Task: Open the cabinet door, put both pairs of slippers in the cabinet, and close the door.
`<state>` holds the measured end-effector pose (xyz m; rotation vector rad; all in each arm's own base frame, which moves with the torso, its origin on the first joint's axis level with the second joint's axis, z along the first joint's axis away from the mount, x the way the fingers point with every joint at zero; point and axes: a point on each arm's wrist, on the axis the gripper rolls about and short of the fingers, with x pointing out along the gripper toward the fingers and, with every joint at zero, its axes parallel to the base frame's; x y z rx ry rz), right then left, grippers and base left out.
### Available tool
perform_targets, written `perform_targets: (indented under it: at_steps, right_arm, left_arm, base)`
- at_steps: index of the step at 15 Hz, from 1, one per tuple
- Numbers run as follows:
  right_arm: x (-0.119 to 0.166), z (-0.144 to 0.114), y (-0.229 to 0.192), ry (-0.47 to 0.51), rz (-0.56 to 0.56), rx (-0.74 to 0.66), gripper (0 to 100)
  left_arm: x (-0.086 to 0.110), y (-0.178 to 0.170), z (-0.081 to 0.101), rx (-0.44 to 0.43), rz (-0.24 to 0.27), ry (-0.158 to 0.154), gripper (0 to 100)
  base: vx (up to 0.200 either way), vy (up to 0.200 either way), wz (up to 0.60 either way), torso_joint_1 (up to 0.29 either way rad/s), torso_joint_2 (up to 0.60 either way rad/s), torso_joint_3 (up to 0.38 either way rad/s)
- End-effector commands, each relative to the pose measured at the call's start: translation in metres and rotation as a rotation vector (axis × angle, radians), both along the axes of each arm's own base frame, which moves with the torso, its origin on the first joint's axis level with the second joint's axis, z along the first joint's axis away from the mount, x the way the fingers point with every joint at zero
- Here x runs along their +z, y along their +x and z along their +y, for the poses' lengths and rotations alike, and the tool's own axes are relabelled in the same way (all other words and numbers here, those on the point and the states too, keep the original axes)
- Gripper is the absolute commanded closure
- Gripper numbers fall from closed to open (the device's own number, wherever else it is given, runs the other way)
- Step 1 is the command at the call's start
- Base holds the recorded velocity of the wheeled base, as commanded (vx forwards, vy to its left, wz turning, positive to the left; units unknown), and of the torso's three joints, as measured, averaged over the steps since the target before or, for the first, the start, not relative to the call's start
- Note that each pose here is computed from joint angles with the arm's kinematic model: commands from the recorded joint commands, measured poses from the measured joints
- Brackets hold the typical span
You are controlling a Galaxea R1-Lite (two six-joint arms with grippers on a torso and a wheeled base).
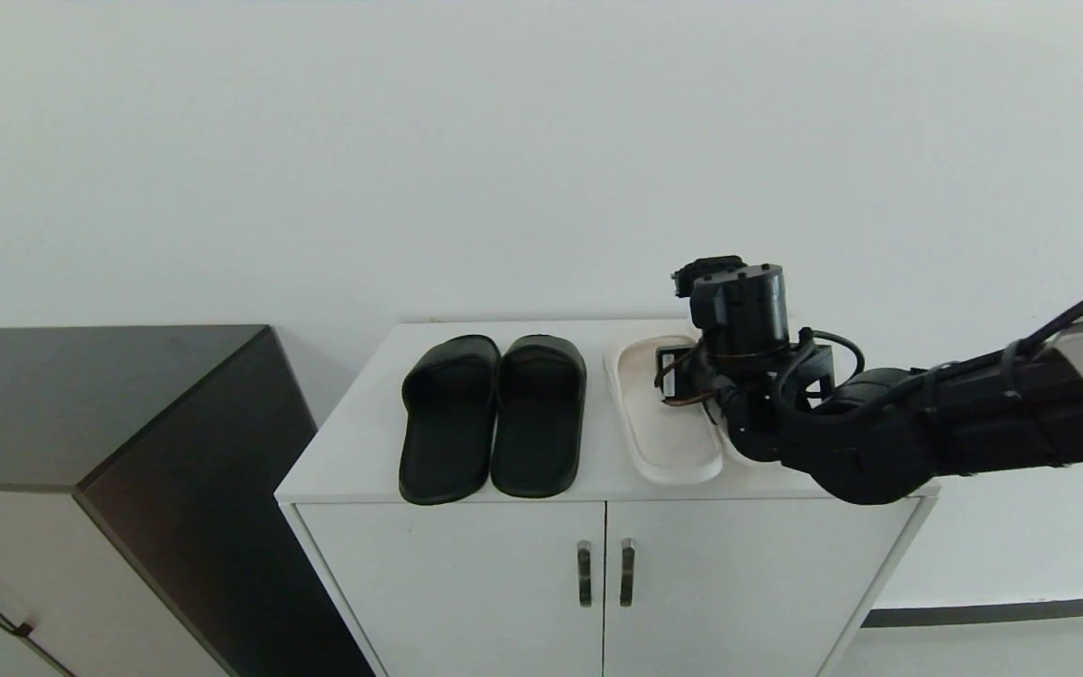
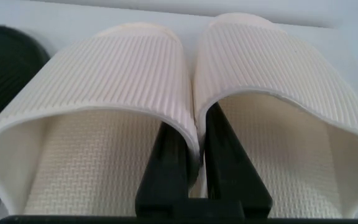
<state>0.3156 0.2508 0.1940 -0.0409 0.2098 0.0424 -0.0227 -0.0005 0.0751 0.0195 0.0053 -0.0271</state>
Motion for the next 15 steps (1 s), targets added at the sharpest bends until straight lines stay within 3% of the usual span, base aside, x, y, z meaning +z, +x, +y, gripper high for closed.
perform_targets:
  at_steps: [1,8,11,15]
  right_arm:
    - [0.03,-0.014,-0.052,0.026,-0.02,0.122,100]
    - [0.041,-0.064,-0.139,0.081,0.053,0.522,100]
    - [0.025,-0.075,-0.152,0.072,0.114,0.611,100]
    - [0.021,-0.073,-0.153,0.066,0.129,0.631,100]
  left_arm:
    - [0.0,0.0,0.0,0.001,0.001,0.0,100]
    - [0.0,0.0,0.0,0.001,0.001,-0.021,100]
    - [0.0,0.0,0.0,0.0,0.001,-0.021,100]
    - [0.0,0.0,0.0,0.0,0.001,-0.02,100]
  base:
    - [0.0,0.0,0.0,0.0,0.0,0.0]
    - [0.0,0.0,0.0,0.0,0.0,0.0]
    - [0.0,0.0,0.0,0.0,0.0,0.0]
    - [0.0,0.0,0.0,0.0,0.0,0.0]
